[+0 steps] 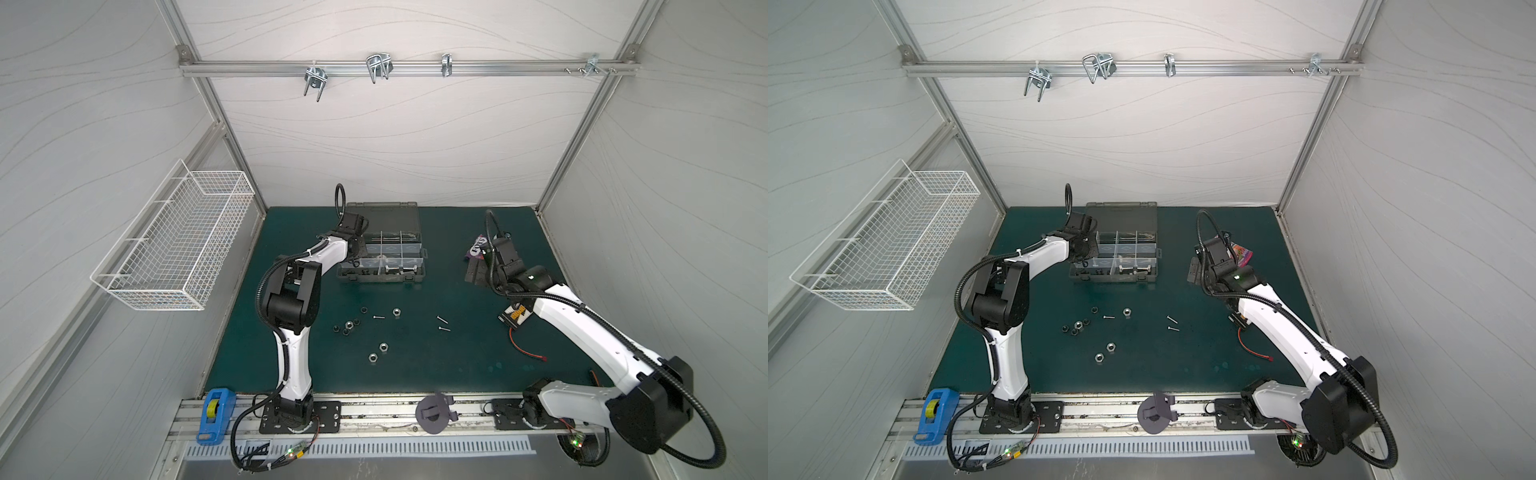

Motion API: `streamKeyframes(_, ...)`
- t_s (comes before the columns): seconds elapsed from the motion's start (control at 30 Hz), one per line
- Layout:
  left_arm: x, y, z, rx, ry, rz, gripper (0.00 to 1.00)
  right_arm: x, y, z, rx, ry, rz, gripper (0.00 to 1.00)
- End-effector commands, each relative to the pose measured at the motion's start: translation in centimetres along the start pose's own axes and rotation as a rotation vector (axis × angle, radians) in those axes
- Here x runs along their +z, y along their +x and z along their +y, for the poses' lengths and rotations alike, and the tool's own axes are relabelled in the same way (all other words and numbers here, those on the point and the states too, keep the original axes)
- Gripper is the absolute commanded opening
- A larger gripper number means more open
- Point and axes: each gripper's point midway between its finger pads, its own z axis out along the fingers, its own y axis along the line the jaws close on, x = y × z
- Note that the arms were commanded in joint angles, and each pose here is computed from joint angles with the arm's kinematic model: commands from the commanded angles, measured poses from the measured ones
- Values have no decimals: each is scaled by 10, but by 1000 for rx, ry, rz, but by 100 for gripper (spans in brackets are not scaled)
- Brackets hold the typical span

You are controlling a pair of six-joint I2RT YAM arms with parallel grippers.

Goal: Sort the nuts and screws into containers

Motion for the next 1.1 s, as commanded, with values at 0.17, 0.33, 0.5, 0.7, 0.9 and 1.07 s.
streamKeyframes(0.17, -7, -11, -6, -15, 33, -19, 25, 0, -4, 1, 18, 7, 4, 99)
streamKeyframes(0.33, -20, -15, -6, -23, 48, -40, 32, 1, -4, 1, 15, 3, 8, 99)
streamKeyframes(0.5, -41, -15, -4, -39, 59, -58, 31, 1, -2, 0, 13, 5, 12, 99)
streamKeyframes(0.7, -75, 5, -4, -45, 92, -64, 35, 4, 2, 0, 12, 6, 27, 99)
streamKeyframes(0.9, -112, 57, -12, 64, 81, -59, 39, 7, 3, 0, 15, 11, 38, 99)
streamKeyframes(1.07, -130, 109, -14, 152, 95, 1, 50, 7, 4, -1, 16, 14, 40, 99)
